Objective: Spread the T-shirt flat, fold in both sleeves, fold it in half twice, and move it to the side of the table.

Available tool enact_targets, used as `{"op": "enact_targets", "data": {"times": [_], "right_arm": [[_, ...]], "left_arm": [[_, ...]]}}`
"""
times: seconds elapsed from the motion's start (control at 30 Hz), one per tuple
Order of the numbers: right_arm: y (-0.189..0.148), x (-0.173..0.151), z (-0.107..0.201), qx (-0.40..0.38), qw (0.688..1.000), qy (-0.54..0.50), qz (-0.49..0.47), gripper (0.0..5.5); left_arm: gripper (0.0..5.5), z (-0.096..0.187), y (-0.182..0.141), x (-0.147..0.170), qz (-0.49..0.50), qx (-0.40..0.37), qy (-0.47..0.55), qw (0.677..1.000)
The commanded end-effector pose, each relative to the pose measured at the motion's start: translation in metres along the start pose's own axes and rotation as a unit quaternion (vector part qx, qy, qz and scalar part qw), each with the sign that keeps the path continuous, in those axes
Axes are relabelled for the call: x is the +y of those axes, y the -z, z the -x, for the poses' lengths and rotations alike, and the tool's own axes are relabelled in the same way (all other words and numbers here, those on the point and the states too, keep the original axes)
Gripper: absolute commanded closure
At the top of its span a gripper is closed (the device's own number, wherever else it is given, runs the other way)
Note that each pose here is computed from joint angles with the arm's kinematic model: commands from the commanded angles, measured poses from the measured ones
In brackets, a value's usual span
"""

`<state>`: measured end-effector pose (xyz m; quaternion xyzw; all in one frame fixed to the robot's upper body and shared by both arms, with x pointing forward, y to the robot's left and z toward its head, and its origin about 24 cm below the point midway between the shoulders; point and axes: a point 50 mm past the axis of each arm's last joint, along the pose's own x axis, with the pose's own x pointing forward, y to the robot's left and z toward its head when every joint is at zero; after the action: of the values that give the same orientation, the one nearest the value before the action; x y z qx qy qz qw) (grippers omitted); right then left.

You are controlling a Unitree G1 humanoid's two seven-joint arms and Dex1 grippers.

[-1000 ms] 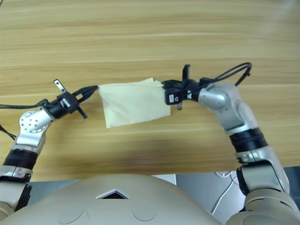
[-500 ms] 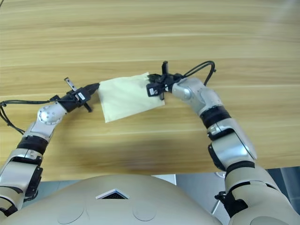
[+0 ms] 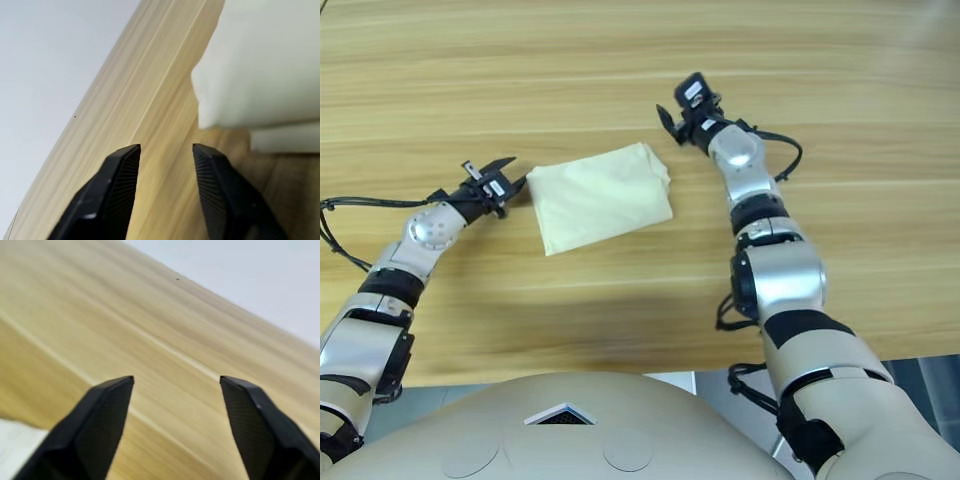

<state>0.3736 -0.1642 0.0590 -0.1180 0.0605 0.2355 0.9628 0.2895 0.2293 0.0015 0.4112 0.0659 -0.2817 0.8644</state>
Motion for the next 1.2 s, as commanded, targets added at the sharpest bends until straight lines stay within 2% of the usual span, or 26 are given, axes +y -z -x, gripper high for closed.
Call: {"op": "enact_targets", "data": {"times": [0.03, 0.13, 0.23, 0.3, 0.33, 0.4, 0.43, 0.5, 0.53, 0.6, 0.7, 0.77, 0.83, 0.93, 1.07, 1.13, 1.2], "right_arm": [[-0.023, 0.019, -0.006, -0.091, 0.992, -0.090, -0.011, 1.53], [-0.028, 0.048, -0.005, -0.136, 0.973, -0.187, 0.022, 1.13], [-0.021, 0.077, 0.001, -0.141, 0.945, -0.283, 0.080, 0.61], [-0.003, 0.102, 0.013, -0.113, 0.906, -0.380, 0.148, 0.43], [0.010, 0.112, 0.022, -0.091, 0.879, -0.431, 0.184, 0.42], [0.029, 0.123, 0.035, -0.051, 0.835, -0.502, 0.220, 0.42], [0.037, 0.126, 0.039, -0.032, 0.818, -0.525, 0.231, 0.42], [0.050, 0.129, 0.041, 0.012, 0.805, -0.537, 0.251, 0.42], [0.055, 0.129, 0.037, 0.037, 0.813, -0.517, 0.264, 0.42], [0.058, 0.120, 0.022, 0.081, 0.853, -0.427, 0.290, 0.42], [0.048, 0.080, -0.004, 0.135, 0.925, -0.193, 0.298, 0.42], [0.042, 0.048, -0.006, 0.159, 0.952, -0.064, 0.253, 0.42], [0.044, 0.017, 0.002, 0.188, 0.967, 0.043, 0.167, 0.42], [0.053, -0.021, 0.022, 0.219, 0.961, 0.166, 0.012, 0.42], [0.072, -0.060, 0.061, 0.222, 0.907, 0.307, -0.185, 0.42], [0.079, -0.068, 0.073, 0.217, 0.883, 0.342, -0.238, 0.42], [0.083, -0.068, 0.076, 0.211, 0.880, 0.335, -0.263, 0.42]], "left_arm": [[2.86, 0.004, 0.007, 0.020, 0.086, 0.013, -0.116, 0.989], [2.50, 0.014, -0.016, 0.068, 0.160, -0.089, -0.289, 0.940], [2.05, 0.028, -0.015, 0.092, 0.210, -0.118, -0.380, 0.893], [1.82, 0.039, -0.010, 0.103, 0.242, -0.124, -0.434, 0.859], [1.62, 0.042, -0.008, 0.105, 0.248, -0.124, -0.449, 0.849], [1.58, 0.043, -0.007, 0.104, 0.256, -0.124, -0.457, 0.843], [1.58, 0.042, -0.007, 0.103, 0.257, -0.123, -0.457, 0.843], [1.58, 0.039, -0.007, 0.101, 0.260, -0.122, -0.452, 0.845], [1.58, 0.037, -0.008, 0.099, 0.260, -0.121, -0.450, 0.846], [1.58, 0.034, -0.009, 0.097, 0.261, -0.120, -0.445, 0.848], [1.58, 0.031, -0.009, 0.093, 0.260, -0.117, -0.437, 0.853], [1.58, 0.030, -0.007, 0.090, 0.262, -0.113, -0.435, 0.854], [1.58, 0.029, -0.006, 0.088, 0.264, -0.110, -0.433, 0.855], [1.58, 0.029, -0.003, 0.084, 0.266, -0.104, -0.431, 0.856], [1.58, 0.034, 0.003, 0.080, 0.267, -0.096, -0.433, 0.855], [1.58, 0.036, 0.007, 0.077, 0.268, -0.090, -0.434, 0.855], [1.58, 0.039, 0.010, 0.075, 0.268, -0.085, -0.437, 0.854]]}}
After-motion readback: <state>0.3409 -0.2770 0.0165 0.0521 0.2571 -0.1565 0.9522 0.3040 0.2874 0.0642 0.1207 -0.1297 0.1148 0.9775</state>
